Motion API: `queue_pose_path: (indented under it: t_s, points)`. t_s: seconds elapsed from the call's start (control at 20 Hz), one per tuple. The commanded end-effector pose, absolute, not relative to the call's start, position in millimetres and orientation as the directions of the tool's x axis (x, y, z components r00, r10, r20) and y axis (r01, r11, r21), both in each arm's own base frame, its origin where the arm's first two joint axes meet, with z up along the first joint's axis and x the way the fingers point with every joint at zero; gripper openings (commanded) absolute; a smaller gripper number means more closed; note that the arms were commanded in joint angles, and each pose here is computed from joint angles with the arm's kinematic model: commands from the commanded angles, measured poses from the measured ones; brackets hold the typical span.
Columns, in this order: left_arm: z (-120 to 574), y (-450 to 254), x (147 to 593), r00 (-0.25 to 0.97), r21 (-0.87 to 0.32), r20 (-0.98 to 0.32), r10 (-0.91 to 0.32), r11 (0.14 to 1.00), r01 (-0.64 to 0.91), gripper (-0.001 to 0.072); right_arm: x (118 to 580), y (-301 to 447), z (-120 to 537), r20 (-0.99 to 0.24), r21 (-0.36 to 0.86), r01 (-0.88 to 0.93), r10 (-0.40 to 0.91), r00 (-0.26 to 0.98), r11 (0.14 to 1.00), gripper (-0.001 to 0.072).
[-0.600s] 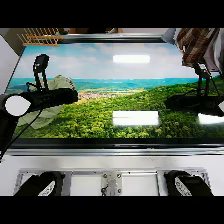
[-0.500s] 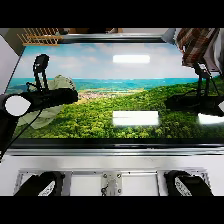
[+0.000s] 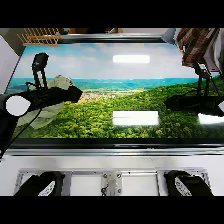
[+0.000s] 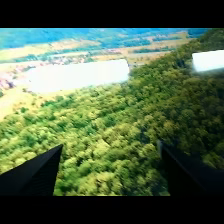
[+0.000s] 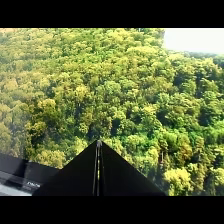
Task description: Fold the clothes and pants, and hang the long-sleeved shirts on hangers.
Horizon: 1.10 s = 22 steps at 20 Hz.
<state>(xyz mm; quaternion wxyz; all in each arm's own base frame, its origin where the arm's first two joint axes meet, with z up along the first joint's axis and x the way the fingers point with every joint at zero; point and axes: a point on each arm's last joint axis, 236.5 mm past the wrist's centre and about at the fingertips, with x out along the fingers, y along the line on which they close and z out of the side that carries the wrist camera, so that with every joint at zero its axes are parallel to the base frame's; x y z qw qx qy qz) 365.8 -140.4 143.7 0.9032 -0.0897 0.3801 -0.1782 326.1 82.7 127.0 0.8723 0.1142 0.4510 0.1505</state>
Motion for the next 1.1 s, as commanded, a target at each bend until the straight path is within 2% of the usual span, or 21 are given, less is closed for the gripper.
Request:
queue_pose_path:
  t_s: [0.0, 0.1, 0.25, 0.55, 0.7, 0.85, 0.9, 0.95, 1.0, 1.05]
  points:
    - [145.0, -82.3, 403.6, 0.73, -0.05, -0.658, -0.186, 0.978, 0.205, 0.0674, 326.1, 83.1, 126.7, -0.753, 0.336, -0.16, 0.367, 0.547, 0.928, 0.0019]
    - [124.2, -38.7, 430.0, 0.692, 0.015, -0.718, -0.074, 0.992, 0.122, 0.0675, 325.9, 83.1, 126.7, -0.753, 0.336, -0.16, 0.367, 0.547, 0.928, 0.0019]
    - [76.4, 3.6, 473.1, 0.617, 0.011, -0.787, -0.009, 1.0, 0.029, 0.0675, 326.1, 83.0, 126.6, -0.753, 0.335, -0.16, 0.366, 0.547, 0.928, 0.0019]
    - [-40.6, 14.8, 523.4, 0.448, 0.003, -0.894, -0.003, 1.0, 0.014, 0.0675, 326.0, 83.1, 126.8, -0.753, 0.336, -0.16, 0.367, 0.547, 0.928, 0.0019]
    - [-61.9, 13.4, 539.2, 0.424, -0.002, -0.906, -0.008, 1.0, 0.016, 0.0675, 326.0, 83.1, 126.8, -0.753, 0.336, -0.16, 0.367, 0.547, 0.928, 0.0019]
    - [-70.0, 7.0, 537.1, 0.364, -0.004, -0.931, -0.015, 1.0, 0.029, 0.0672, 326.1, 83.1, 126.7, -0.753, 0.336, -0.16, 0.367, 0.547, 0.928, 0.0019]
    - [-68.4, 5.5, 536.5, 0.357, -0.008, -0.934, -0.016, 1.0, 0.024, 0.0532, 326.1, 83.0, 126.6, -0.753, 0.335, -0.16, 0.366, 0.547, 0.928, 0.0019]
    - [-64.3, 0.6, 535.8, 0.351, -0.011, -0.936, -0.021, 0.999, 0.03, 0.0217, 326.1, 83.0, 126.6, -0.753, 0.335, -0.16, 0.366, 0.547, 0.928, 0.0019]
    - [-55.7, -7.4, 537.3, 0.354, -0.013, -0.935, -0.027, 0.999, 0.042, 0.0008, 326.0, 83.0, 126.8, -0.753, 0.335, -0.16, 0.366, 0.547, 0.928, 0.0019]
    - [-43.6, -14.9, 539.8, 0.368, -0.013, -0.929, -0.033, 0.998, 0.056, 0.0006, 326.0, 83.1, 126.6, -0.753, 0.336, -0.16, 0.367, 0.546, 0.928, 0.0019]
